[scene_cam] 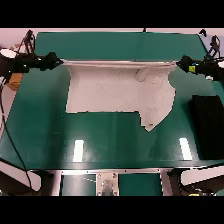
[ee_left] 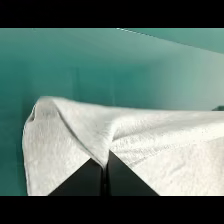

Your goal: Fold the shirts.

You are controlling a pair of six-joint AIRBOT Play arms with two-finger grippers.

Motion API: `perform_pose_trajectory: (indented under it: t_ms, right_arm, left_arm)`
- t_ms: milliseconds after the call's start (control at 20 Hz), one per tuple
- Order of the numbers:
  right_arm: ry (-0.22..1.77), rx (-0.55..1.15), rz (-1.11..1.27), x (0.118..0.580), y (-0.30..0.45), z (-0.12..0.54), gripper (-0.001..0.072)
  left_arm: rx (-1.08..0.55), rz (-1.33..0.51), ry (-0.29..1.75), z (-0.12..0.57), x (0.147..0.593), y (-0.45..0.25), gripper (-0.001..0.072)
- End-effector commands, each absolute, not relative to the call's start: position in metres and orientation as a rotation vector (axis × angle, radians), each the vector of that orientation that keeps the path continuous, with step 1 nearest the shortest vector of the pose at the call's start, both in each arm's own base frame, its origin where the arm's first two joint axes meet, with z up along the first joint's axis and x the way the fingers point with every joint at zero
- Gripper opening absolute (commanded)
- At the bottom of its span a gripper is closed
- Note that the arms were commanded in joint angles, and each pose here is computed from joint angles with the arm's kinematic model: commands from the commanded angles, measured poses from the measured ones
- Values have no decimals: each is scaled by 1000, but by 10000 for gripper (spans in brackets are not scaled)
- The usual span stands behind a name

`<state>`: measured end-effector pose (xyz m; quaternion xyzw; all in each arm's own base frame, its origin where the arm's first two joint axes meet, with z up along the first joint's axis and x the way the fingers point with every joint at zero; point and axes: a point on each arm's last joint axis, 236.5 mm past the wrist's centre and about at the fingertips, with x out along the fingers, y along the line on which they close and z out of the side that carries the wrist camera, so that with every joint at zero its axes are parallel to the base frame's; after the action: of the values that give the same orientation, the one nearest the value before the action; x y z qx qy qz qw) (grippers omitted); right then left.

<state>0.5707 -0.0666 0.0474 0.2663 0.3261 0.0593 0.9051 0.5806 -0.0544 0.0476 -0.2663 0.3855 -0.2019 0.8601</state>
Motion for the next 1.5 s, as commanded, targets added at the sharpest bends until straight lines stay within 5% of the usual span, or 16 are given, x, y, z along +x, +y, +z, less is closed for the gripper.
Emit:
perform_pose_trajectory:
  t_ms: [0,550,1150,1200,1250,1300,1450]
  right_arm:
    - [714,591,109,586,-72,13,12]
    - [983,496,80,526,-68,-81,10]
    - [994,494,83,524,-67,-84,14]
    - [1001,496,92,523,-66,-82,94]
    - [1012,500,111,521,-64,-78,277]
    - [1023,503,134,518,-65,-68,336]
    - [1021,579,126,505,-86,-23,331]
  left_arm:
    - [-593,-397,844,19,592,-51,18]
    - [-538,-353,1039,-54,562,-54,19]
    - [-455,-404,1226,-91,528,-90,20]
    - [-484,-407,1225,-88,528,-94,45]
    - [-520,-416,1232,-84,527,-99,395]
    - [-546,-416,1251,-75,526,-101,617]
    - [-588,-449,1277,-25,523,-84,585]
